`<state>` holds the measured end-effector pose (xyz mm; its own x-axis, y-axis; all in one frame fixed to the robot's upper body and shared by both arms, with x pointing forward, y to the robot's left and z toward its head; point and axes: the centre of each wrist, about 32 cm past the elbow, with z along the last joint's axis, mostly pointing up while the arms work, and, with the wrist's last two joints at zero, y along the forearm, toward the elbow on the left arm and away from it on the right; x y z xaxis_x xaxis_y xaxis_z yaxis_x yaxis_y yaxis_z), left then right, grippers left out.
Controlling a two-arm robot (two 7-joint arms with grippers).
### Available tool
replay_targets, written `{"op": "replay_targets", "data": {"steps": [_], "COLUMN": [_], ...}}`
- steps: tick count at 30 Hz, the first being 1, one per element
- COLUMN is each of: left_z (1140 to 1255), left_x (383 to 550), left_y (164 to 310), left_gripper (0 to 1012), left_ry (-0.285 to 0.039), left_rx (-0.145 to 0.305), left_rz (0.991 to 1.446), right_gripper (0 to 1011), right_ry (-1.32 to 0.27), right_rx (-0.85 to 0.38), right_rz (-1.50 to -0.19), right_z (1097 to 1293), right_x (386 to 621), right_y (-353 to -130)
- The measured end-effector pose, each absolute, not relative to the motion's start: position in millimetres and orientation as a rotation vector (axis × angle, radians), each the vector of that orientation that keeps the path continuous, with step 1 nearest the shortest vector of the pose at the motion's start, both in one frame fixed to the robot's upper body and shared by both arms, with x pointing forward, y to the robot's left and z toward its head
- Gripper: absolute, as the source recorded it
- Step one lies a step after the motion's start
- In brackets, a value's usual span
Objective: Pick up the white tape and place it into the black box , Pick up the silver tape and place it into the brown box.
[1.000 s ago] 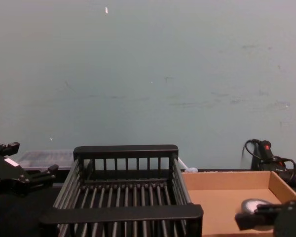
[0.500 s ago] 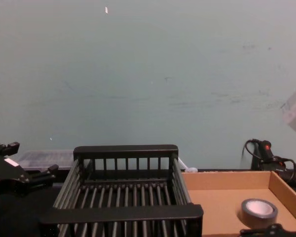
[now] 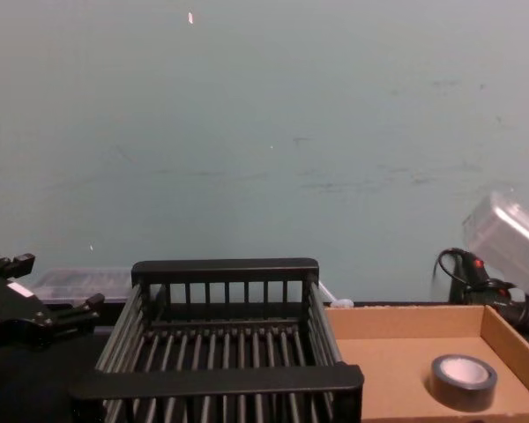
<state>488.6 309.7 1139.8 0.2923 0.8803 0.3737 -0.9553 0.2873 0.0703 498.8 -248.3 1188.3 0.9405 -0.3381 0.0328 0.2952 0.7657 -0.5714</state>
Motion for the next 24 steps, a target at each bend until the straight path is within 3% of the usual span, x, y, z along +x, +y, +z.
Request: {"op": "replay_targets", "data": {"steps": [24], "left_z": [1139.8], "left_x": [488.6], "left_y": [309.7], "left_gripper": [1001], "left_ry": [-0.285], "left_rx": [0.304], "left_rz": [1.248], "right_gripper": [1000], "right_ry": [0.093], "right_rx": [-0.654], "right_rz": [-0.3], "right_z": [1180.0], "right_x": [500.2], "right_y": [-240.4]}}
